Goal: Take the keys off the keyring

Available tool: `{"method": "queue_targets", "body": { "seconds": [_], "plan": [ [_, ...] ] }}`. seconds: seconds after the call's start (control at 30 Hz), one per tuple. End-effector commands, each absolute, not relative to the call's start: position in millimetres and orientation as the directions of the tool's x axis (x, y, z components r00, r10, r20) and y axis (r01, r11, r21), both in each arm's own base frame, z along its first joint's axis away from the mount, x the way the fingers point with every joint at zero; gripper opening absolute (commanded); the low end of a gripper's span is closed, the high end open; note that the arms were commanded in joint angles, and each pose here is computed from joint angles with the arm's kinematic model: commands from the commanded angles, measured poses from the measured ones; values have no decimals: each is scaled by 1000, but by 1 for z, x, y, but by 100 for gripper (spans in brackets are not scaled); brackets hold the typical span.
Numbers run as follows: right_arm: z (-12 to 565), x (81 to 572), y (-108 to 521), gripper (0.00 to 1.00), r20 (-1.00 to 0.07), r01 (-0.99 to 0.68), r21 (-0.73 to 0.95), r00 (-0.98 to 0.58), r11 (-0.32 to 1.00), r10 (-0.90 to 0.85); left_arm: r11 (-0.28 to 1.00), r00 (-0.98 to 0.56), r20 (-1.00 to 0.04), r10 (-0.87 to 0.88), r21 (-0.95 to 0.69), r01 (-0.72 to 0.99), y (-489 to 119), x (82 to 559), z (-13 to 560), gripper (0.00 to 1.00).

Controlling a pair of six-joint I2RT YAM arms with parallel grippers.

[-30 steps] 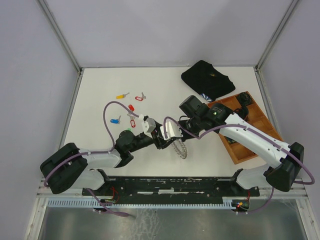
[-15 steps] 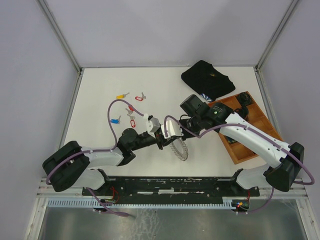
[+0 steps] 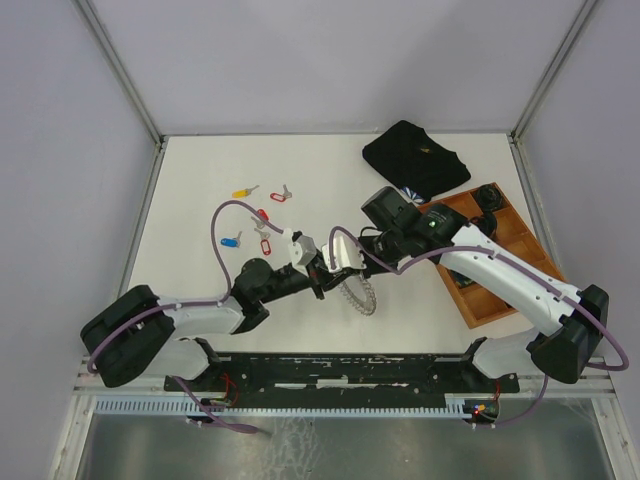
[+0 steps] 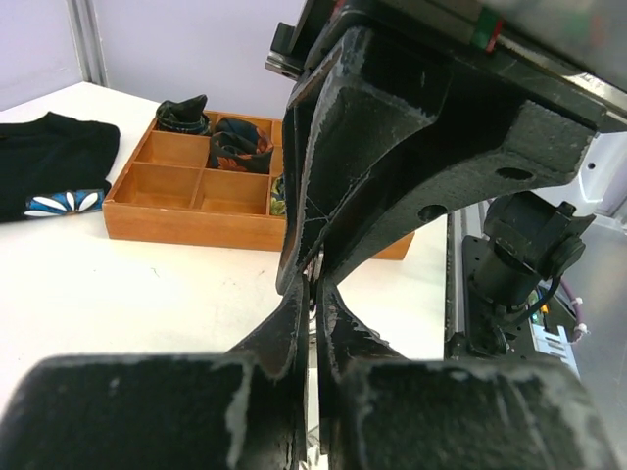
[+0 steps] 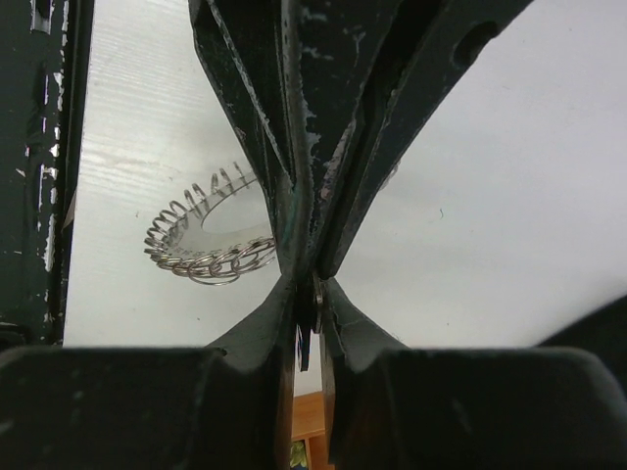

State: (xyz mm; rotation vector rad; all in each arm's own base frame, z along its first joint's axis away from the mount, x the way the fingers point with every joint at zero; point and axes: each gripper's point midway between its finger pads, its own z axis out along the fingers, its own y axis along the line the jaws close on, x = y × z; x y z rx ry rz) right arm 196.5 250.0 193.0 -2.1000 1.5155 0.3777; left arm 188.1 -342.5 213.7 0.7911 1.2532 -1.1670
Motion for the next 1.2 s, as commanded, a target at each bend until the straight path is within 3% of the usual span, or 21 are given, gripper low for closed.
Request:
{"method": "queue_targets", "body": {
  "seconds": [0.0, 0.27, 0.97, 1.07, 1.17],
  "plan": [
    [210, 194, 255, 22, -567, -941, -253, 331, -223, -754, 354, 11, -958, -288, -96, 930, -329, 201, 235, 3],
    [214, 196, 251, 28, -611, -958, -218, 285, -189, -739, 352, 14, -943, -333, -110, 930, -320, 197, 244, 3],
    [202, 196, 262, 30, -673, -981, -94, 187, -167, -715, 298, 3, -919, -394, -125, 946, -313, 184, 258, 3],
    [204, 195, 262, 22, -679, -981, -91, 188, -173, -709, 298, 2, -920, -392, -125, 946, -313, 184, 258, 3],
    [206, 194, 261, 4, -679, -979, -94, 194, -179, -708, 292, 0, -922, -387, -122, 949, -314, 183, 256, 3]
  ]
}}
